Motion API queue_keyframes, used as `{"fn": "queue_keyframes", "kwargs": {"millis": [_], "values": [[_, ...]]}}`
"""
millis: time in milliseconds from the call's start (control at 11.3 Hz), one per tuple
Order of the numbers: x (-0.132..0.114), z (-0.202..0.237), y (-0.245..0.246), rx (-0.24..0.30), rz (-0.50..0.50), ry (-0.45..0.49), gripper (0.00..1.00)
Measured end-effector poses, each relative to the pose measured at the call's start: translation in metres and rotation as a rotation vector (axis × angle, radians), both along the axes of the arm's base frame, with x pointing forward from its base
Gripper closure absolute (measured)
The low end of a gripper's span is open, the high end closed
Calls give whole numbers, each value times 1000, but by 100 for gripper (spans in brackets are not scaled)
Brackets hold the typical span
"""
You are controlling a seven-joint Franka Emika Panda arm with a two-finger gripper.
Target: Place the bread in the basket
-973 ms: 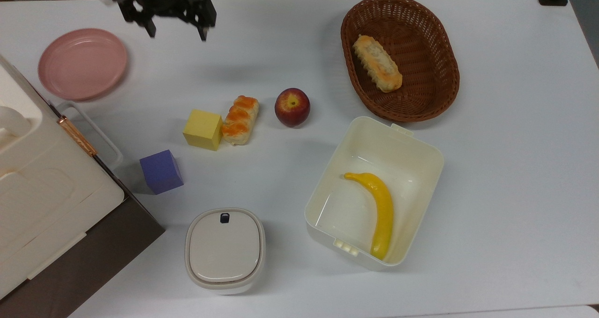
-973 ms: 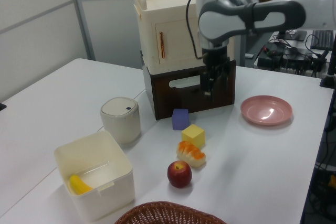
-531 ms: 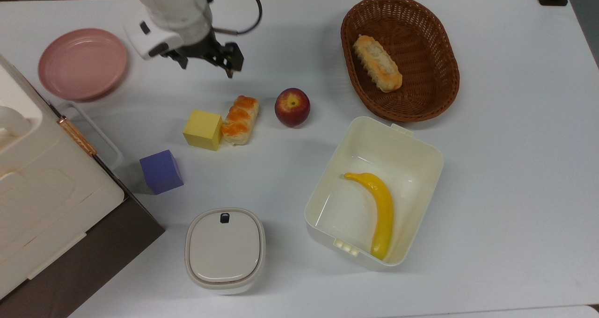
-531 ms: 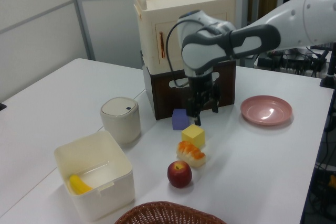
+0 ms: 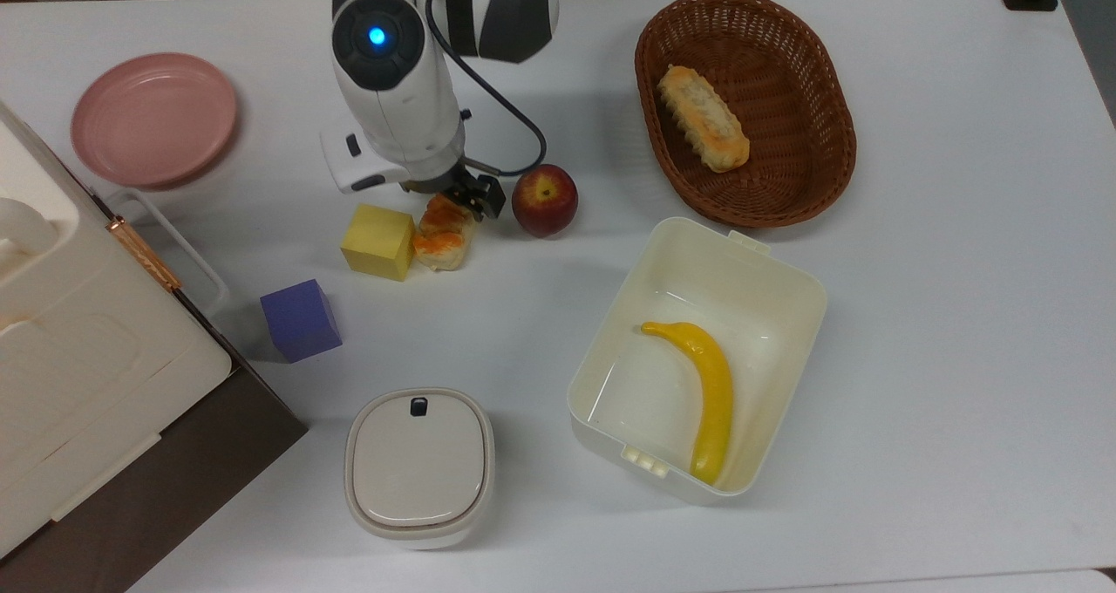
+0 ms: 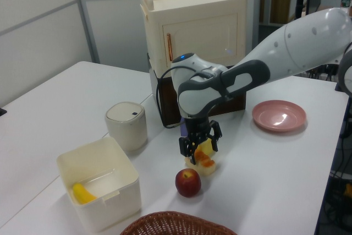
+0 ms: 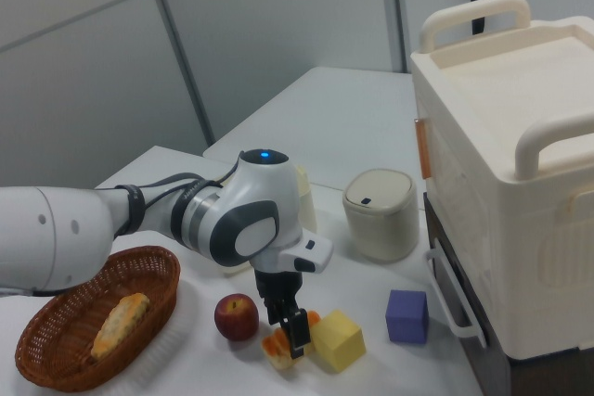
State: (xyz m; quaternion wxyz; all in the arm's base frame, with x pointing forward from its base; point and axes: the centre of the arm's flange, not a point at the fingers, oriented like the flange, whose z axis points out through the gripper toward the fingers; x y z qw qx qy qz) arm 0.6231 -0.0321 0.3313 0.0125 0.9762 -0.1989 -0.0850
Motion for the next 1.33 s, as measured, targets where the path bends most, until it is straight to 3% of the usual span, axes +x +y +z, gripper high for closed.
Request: {"fn": "queue_keyframes", "kwargs": {"millis": [265, 442, 531, 708, 796, 1327], "values": [[2, -19, 4, 3, -1, 11, 0], [2, -23, 5, 3, 0, 18, 10], [2, -23, 5, 1, 1, 19, 18], [3, -22, 8, -8, 15, 15, 52], [3, -18, 10, -12, 21, 19, 59], [-3, 64, 26, -17, 57, 13, 58]]}}
